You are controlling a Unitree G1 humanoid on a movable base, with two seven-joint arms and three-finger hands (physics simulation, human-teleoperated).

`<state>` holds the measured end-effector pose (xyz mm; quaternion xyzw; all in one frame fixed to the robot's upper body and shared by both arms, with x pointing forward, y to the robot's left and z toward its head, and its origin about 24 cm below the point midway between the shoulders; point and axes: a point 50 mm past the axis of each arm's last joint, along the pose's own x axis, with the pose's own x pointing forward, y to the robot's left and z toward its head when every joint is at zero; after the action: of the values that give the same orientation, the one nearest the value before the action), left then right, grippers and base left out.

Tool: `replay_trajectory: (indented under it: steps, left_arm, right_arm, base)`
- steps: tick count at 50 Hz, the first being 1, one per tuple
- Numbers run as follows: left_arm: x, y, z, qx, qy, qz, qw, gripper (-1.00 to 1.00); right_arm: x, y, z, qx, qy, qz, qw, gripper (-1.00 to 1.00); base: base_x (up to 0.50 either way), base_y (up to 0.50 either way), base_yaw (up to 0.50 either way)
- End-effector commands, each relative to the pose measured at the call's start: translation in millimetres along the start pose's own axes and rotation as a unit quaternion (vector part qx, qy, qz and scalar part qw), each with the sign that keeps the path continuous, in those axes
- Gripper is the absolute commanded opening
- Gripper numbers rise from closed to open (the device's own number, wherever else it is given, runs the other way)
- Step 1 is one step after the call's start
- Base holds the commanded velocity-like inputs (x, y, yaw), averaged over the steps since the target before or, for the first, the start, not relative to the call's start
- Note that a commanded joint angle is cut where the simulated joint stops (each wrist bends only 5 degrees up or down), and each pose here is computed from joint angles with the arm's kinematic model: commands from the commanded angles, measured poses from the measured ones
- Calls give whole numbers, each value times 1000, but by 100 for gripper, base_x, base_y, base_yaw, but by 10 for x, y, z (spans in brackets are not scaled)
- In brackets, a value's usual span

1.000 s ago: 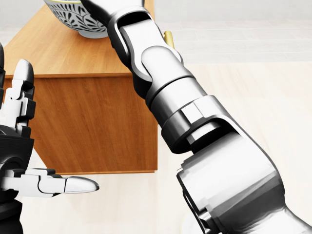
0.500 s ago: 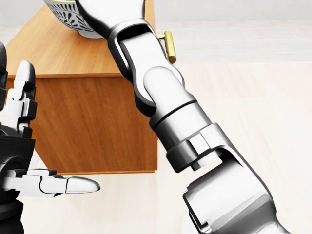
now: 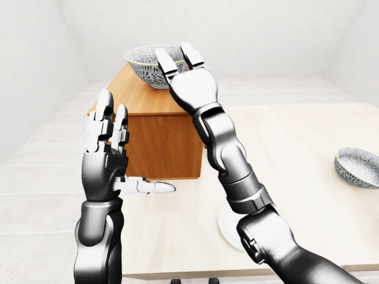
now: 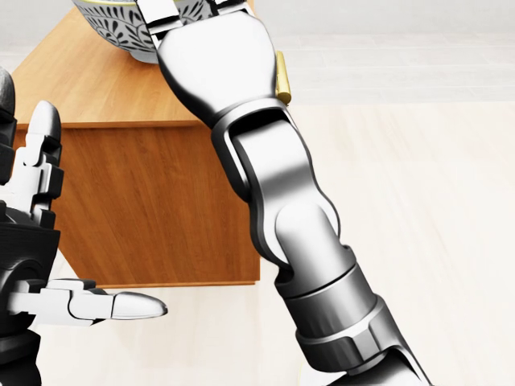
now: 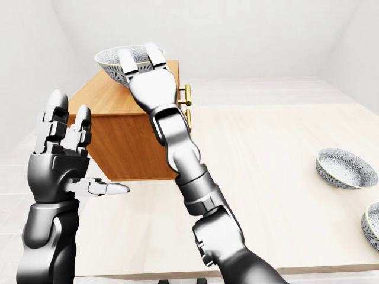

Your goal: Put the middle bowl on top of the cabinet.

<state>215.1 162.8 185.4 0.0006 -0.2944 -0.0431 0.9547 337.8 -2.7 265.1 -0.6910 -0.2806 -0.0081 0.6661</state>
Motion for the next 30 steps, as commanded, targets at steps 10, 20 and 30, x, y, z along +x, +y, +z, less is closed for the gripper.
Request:
replay_trajectory:
  steps: [10,20,30]
  left_arm:
    - [-3,-1,-5,3,2,1,1000,100]
    - [-3,-3,3,4,0,1,1000,100]
    - [-7,-7,5,6,0,1,1000,100]
  right_arm:
    - [-347,-126,-87,-5,28,28,999,100]
    - [-438,-292,-85,-19,27,26,999,100]
    - [-603,-356,-138,-26,42,24,998,100]
  base:
    - [0,0,0]
    - [0,0,0]
    - [0,0,0]
